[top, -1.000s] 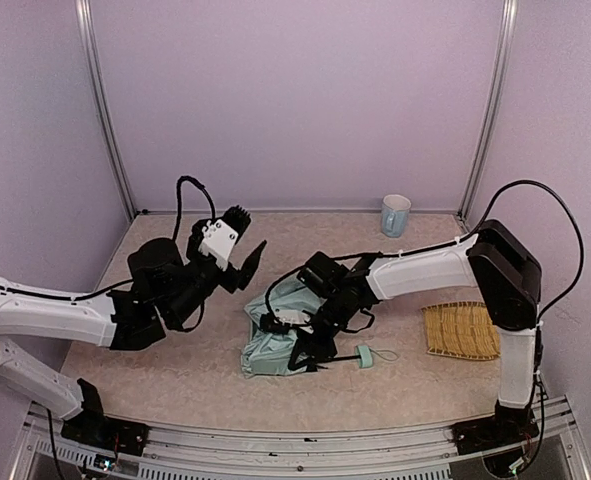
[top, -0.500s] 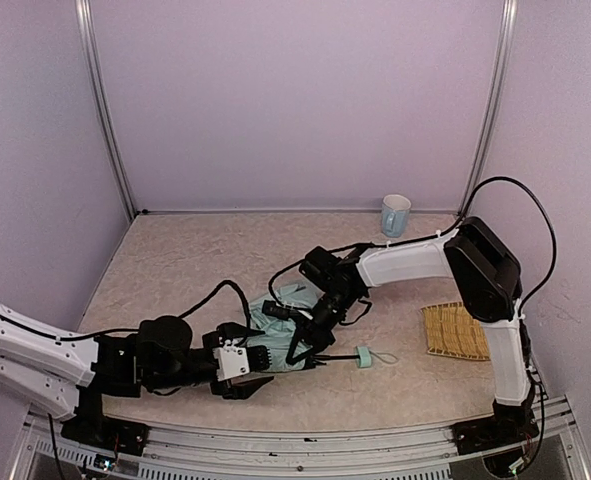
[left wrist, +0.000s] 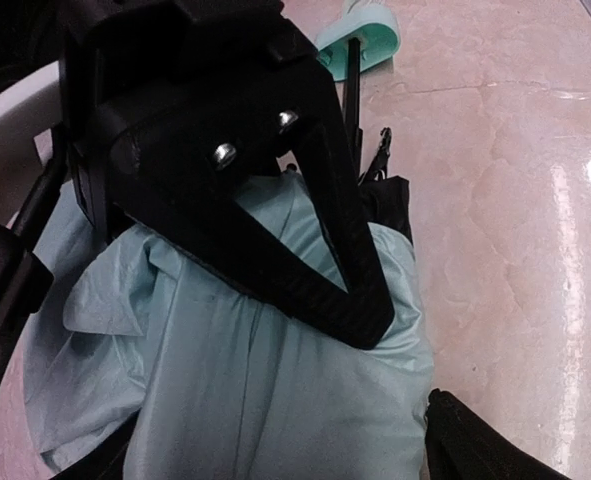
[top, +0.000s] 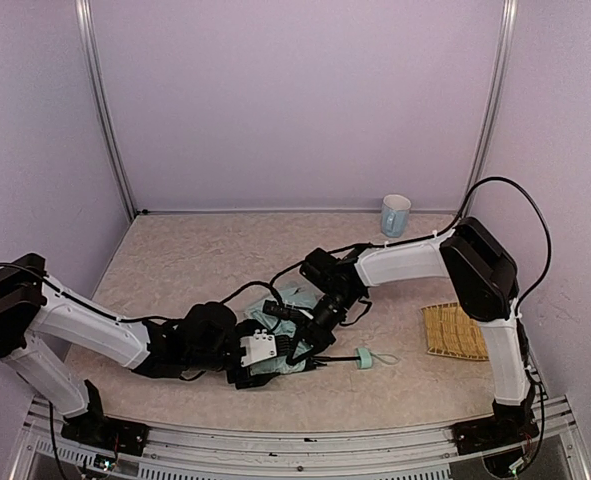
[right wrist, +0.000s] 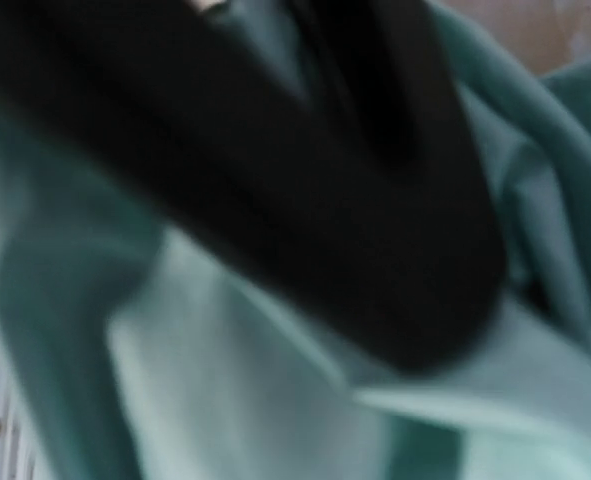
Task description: Put away the umbrella
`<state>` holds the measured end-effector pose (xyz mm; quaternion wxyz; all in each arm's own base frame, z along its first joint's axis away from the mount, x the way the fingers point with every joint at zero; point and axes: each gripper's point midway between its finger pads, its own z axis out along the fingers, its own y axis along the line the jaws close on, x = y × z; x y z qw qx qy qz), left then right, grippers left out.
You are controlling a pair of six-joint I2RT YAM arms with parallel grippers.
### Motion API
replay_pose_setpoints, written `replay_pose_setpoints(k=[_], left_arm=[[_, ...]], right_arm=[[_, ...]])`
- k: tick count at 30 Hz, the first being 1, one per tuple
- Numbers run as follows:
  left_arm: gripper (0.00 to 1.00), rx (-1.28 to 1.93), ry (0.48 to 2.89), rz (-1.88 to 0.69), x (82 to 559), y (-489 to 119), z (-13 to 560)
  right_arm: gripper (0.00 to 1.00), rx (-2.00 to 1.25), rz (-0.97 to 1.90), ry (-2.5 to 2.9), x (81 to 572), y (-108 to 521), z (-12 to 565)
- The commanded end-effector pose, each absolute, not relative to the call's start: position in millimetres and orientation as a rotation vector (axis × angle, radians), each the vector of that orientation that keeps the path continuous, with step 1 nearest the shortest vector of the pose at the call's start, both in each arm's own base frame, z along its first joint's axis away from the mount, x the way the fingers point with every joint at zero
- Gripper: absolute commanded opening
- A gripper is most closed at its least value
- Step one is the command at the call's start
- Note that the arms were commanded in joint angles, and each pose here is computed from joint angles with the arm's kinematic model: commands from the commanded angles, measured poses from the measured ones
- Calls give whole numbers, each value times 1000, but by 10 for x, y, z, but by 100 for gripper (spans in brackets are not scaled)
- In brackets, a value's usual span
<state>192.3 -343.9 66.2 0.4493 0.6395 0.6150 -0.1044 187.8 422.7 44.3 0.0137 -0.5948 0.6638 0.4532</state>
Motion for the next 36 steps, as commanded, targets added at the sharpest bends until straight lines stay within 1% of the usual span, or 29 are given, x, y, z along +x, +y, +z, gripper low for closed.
replay_pose_setpoints(k=[1, 3, 4, 5, 9, 12, 17, 20, 23, 27, 29, 31, 34, 36], left_arm=[[80, 1600, 1651, -381, 1895, -3542, 479], [75, 1597, 1748, -427, 1922, -3534, 377], [72, 1609, 1797, -455, 1907, -3518, 318], [69, 1627, 1849, -503, 1854, -3510, 259], [53, 1659, 1979, -608, 1787, -3546, 119], [44, 1684, 2042, -649, 1750, -3593, 12], [41, 1675, 2147, -728, 1728, -3594, -92], [40, 1633, 2212, -765, 1780, -3561, -115], [35, 1618, 2255, -863, 1798, -3550, -100], [32, 1540, 2345, -969, 1910, -3544, -85], [29, 1518, 2379, -1017, 1923, -3526, -89], [29, 1508, 2393, -1054, 1917, -3522, -80], [29, 1519, 2403, -1083, 1891, -3535, -81], [29, 1527, 2419, -1093, 1883, -3537, -106]], right_arm=[[0, -1873, 1345, 2352, 1722, 3837, -125], [0, -1839, 1330, 2328, 1810, 3868, -26], [3, -1824, 1320, 2311, 1853, 3882, 32], [11, -1804, 1308, 2297, 1895, 3899, 90], [31, -1712, 1294, 2234, 2047, 3911, 373], [41, -1651, 1254, 2198, 2136, 3888, 574], [57, -1573, 1126, 2181, 2275, 3758, 843], [61, -1512, 977, 2187, 2447, 3556, 963], [62, -1456, 732, 2141, 2667, 3366, 1106], [64, -1379, 515, 2027, 2788, 3202, 1272], [66, -1399, 422, 1939, 2698, 3182, 1305], [67, -1486, 359, 1790, 2493, 3256, 1313], [68, -1626, 334, 1496, 2133, 3438, 1275], [72, -1699, 323, 1345, 1949, 3551, 1179]])
